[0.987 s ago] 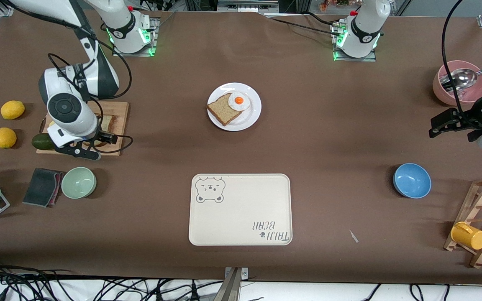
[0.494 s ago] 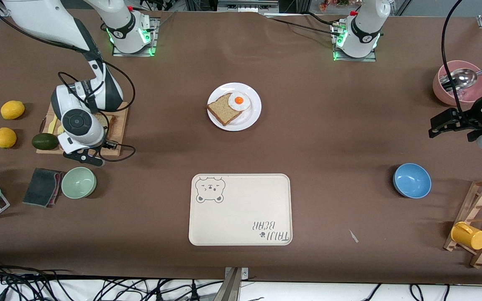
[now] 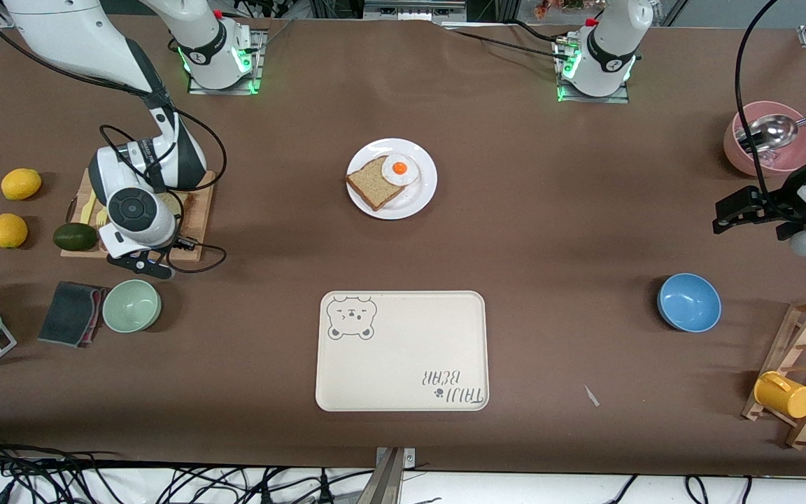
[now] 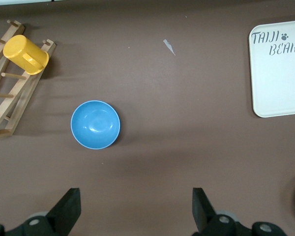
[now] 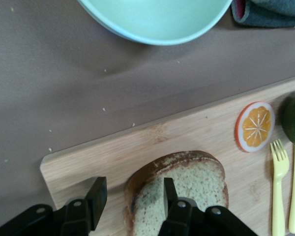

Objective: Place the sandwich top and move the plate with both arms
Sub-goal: 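Close the right gripper on the bread slice's crust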

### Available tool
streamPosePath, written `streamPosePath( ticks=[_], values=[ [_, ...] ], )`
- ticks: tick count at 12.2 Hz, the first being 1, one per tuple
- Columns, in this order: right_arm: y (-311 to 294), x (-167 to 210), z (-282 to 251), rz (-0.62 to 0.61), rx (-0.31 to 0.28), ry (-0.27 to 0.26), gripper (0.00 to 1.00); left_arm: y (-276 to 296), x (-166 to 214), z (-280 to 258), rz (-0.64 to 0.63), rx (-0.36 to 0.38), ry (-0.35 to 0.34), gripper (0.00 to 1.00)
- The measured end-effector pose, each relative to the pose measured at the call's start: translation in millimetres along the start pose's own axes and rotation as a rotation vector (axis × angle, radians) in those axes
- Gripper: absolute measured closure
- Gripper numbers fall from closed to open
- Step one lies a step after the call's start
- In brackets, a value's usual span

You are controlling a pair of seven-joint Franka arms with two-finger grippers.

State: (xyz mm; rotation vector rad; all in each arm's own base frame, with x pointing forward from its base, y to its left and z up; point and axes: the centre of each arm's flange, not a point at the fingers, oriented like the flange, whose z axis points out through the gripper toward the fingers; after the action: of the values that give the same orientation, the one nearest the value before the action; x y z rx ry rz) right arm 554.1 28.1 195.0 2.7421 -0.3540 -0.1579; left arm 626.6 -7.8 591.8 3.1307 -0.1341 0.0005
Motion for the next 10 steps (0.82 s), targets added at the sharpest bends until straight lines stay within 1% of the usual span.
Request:
streamPosePath(
  ticks=[1, 2, 3, 4, 6, 7, 10],
  values=[
    [0.1, -0.8, 2.3, 0.004, -0.002, -0.004, 0.49, -1.0, -0.1, 0.0, -0.002, 0.0, 0.0, 0.0],
    [0.3, -2.1, 5.9, 0.012, -0.006, -0.011, 0.49, -3.0, -0.2, 0.0, -0.005, 0.004, 0.0, 0.0],
    [0.0, -2.3, 6.5, 0.021, -0.006, -0.012, 0.57, -5.1, -0.4, 0.2, -0.006, 0.017, -0.002, 0.0],
    [-0.1, -2.4, 6.6, 0.026, -0.007, -0.011, 0.58, -8.0, -0.6, 0.2, -0.006, 0.04, -0.004, 0.0],
    [1.7, -2.1, 7.0, 0.03, -0.013, -0.012, 0.81, -13.3, -1.8, -0.5, -0.013, 0.047, -0.006, 0.0],
    [1.7, -2.1, 6.3, 0.031, -0.013, -0.011, 0.89, -15.2, -3.2, 0.2, -0.016, 0.048, -0.016, 0.0],
    [1.7, -2.2, 6.1, 0.032, -0.014, -0.012, 0.9, -14.9, -4.1, 3.0, -0.012, 0.048, -0.032, 0.0]
  ],
)
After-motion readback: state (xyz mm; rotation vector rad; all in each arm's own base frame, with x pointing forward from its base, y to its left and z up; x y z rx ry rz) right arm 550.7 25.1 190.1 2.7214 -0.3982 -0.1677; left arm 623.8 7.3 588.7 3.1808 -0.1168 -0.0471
